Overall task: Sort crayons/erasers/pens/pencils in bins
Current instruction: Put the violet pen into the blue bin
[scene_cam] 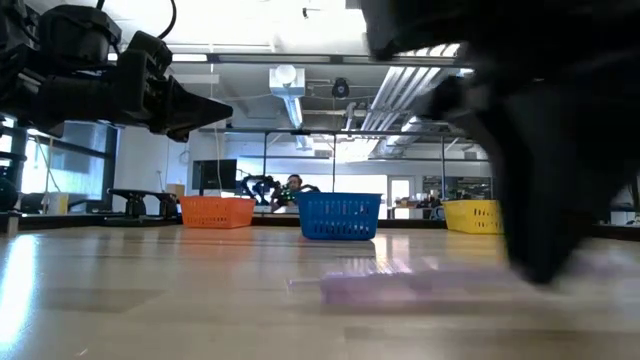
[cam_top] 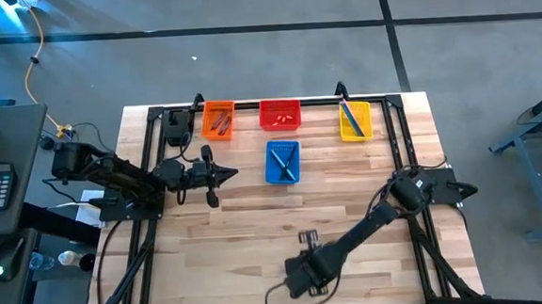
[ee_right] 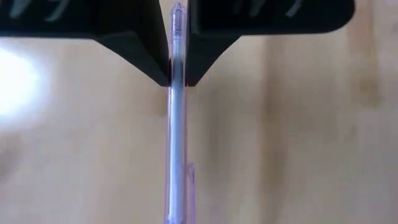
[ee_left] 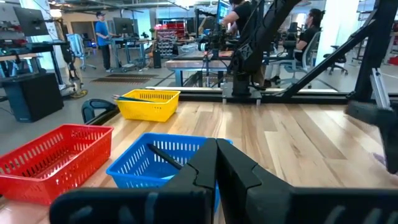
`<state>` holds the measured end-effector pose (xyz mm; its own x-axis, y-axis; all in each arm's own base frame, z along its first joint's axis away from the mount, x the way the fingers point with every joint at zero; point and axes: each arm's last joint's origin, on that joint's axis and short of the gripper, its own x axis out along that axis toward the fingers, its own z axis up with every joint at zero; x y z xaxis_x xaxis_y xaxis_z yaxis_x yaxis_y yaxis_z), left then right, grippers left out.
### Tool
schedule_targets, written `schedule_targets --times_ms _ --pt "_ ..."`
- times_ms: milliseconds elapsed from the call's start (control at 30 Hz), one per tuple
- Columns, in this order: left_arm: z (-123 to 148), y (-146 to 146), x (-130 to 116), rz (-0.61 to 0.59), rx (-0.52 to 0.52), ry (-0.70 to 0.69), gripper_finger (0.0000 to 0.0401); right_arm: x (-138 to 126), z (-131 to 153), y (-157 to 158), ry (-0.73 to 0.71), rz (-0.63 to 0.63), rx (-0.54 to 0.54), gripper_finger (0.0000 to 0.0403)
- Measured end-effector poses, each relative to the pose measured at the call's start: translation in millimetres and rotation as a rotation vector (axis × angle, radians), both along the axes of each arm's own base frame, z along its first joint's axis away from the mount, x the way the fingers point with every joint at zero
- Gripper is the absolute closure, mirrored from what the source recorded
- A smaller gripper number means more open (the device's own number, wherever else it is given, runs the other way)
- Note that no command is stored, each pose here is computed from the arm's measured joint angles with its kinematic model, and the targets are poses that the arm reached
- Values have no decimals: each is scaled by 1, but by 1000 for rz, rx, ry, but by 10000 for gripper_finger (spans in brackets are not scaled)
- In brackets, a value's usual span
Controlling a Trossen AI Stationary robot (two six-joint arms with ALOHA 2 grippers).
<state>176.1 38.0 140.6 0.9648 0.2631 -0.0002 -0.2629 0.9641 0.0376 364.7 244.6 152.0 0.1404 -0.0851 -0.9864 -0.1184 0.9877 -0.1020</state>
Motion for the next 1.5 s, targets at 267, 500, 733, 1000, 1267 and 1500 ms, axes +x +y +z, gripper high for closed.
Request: schedule_targets --times_ms 267,500,733,1000,1267,1500 --pt "0 0 0 -7 -7 -2 400 1 59 -49 -31 156 -147 391" --pt "0 0 0 -3 25 7 401 14 90 -124 46 426 -385 389" --pt "0 1 0 8 25 8 401 32 91 -201 195 643 -493 387" --pt "0 1 0 8 67 20 401 42 89 -263 271 849 -504 386" --pt "0 3 -1 44 107 33 401 52 78 -291 199 908 -430 386" --pt "-2 5 -1 45 90 44 401 54 67 -309 226 925 -413 386"
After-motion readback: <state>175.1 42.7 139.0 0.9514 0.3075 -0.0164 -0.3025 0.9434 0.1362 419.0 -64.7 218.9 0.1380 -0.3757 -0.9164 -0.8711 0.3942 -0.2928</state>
